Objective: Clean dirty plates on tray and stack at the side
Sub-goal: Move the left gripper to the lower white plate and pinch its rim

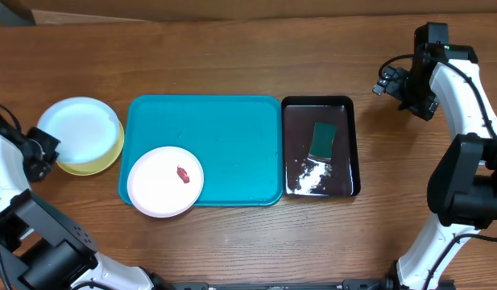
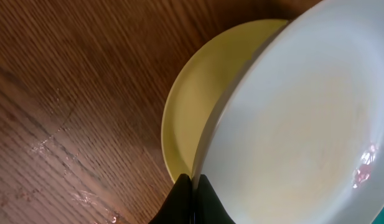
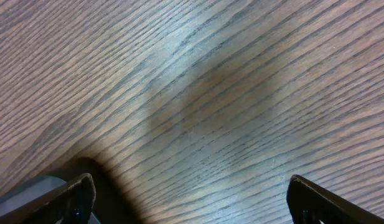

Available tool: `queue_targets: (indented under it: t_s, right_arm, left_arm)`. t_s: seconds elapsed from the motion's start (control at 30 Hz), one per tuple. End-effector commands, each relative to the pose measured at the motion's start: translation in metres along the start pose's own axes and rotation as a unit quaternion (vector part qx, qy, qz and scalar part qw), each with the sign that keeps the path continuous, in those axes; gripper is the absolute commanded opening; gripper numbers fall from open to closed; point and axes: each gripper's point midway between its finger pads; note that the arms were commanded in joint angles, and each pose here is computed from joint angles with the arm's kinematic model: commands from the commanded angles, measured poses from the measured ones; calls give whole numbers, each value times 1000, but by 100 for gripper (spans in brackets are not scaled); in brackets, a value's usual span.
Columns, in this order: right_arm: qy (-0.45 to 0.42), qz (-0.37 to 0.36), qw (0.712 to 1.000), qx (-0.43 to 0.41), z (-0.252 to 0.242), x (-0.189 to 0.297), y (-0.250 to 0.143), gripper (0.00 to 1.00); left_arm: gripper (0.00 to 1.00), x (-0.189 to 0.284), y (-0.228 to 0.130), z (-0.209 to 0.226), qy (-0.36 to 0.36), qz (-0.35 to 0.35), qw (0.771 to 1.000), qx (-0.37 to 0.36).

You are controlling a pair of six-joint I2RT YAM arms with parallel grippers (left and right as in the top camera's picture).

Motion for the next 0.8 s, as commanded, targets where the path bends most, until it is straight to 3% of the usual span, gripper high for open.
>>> queue_targets:
  t_s: [0.0,0.2,0.3,0.37,0.43,0.57,0.77]
  right_arm:
    - [14,-14,1000,3,7,13,5,100]
    - [14,-14,1000,3,7,13,5,100]
    - [14,-14,1000,3,7,13,5,100]
    - [14,-14,1000,3,7,13,5,100]
    - [14,-14,1000,3,7,13,5,100]
    - [14,-14,1000,3,7,13,5,100]
    - [14,-14,1000,3,7,13,5,100]
  left_arm:
    - [4,-10,-7,3,5,3,1000,10]
    - [7,-12,-6,4,4,-1,1000,11]
    - [41,-11,-11,-7,-26,11,1000,13]
    - [47,-6,-18,-28,-86,34,996,14]
    - [45,8,-29,-54,-162,69,984,19]
    - [25,46,-63,-80,-247,144,958,14]
    - [29,65,-120,-60,-156,221,962,-33]
Point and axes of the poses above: each gripper's point midway between its finger pads, its own x axis back along the fingers, its own z axis along the line the jaws close on, y = z × x, and after that the axes turned 9 degrees about -x, right-handed
